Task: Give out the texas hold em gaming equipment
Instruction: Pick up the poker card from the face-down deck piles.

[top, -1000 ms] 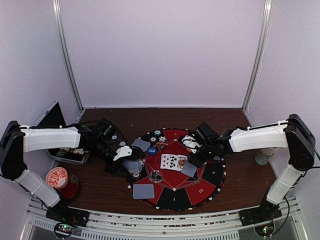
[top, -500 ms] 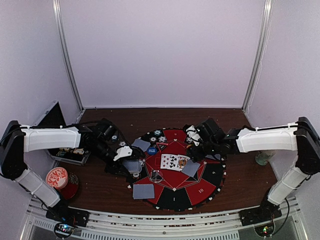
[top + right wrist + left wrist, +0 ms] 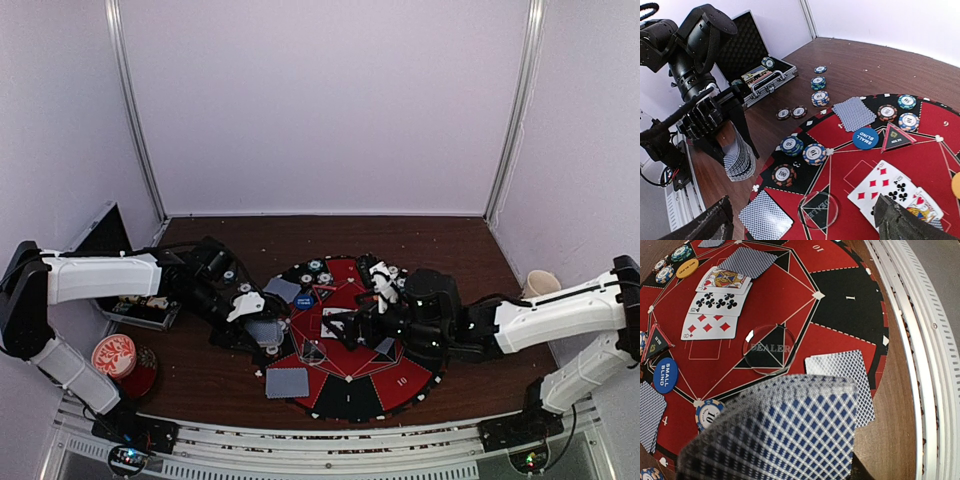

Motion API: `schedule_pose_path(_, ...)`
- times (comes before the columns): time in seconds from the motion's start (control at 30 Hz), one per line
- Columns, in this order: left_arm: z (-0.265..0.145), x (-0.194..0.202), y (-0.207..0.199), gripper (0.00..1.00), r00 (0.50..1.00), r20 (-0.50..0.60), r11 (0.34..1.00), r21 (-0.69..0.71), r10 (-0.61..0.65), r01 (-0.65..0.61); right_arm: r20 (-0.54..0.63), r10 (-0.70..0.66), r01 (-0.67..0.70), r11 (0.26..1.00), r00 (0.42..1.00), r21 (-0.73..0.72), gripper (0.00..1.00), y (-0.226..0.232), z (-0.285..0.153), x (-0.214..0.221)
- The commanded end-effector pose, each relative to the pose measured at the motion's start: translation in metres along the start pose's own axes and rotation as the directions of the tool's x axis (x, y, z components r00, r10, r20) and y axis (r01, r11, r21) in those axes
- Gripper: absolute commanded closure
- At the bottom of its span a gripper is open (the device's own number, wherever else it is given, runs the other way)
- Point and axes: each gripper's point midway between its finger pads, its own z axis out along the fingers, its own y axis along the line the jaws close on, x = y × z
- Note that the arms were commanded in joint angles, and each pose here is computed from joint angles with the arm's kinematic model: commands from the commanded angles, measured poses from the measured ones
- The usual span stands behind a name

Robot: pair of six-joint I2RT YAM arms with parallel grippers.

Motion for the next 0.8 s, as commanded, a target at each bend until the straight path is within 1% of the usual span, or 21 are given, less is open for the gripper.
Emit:
schedule_pose_path(0.0, -0.001, -0.007, 0.001, 0.61, 0.999, 0.02, 1.0, -0.003, 0.029, -0.029, 0.096, 0.127, -0.122, 0.991, 0.987, -0.057, 0.0, 0.023, 0.025, -0.01)
schedule_pose_path(0.2, -0.002, -0.008, 0.001, 0.61, 0.999, 0.024, 1.0, -0.004, 0.03, -0.03, 0.075, 0.24, -0.234, 0.968, 0.968, -0.088, 0.0, 0.039, 0.065, 0.002)
schedule_pose_path(0.27, -0.002, -0.008, 0.0, 0.61, 0.999, 0.025, 1.0, -0.003, 0.031, -0.031, 0.08, 0.275, -0.265, 0.957, 0.958, -0.12, 0.0, 0.045, 0.072, 0.0)
schedule_pose_path(0.37, -0.002, -0.008, 0.0, 0.61, 0.999, 0.024, 1.0, -0.002, 0.031, -0.031, 0.087, 0.315, -0.303, 0.945, 0.945, -0.123, 0.0, 0.047, 0.08, -0.001)
schedule_pose_path(0.5, -0.001, -0.007, 0.0, 0.61, 0.999, 0.023, 1.0, 0.0, 0.031, -0.031, 0.075, 0.335, -0.325, 0.938, 0.939, -0.12, 0.0, 0.05, 0.093, 0.0)
schedule_pose_path(0.77, -0.002, -0.007, 0.0, 0.61, 0.999, 0.024, 1.0, -0.002, 0.03, -0.03, 0.022, 0.347, -0.342, 0.932, 0.938, -0.118, 0.0, 0.057, 0.115, 0.016)
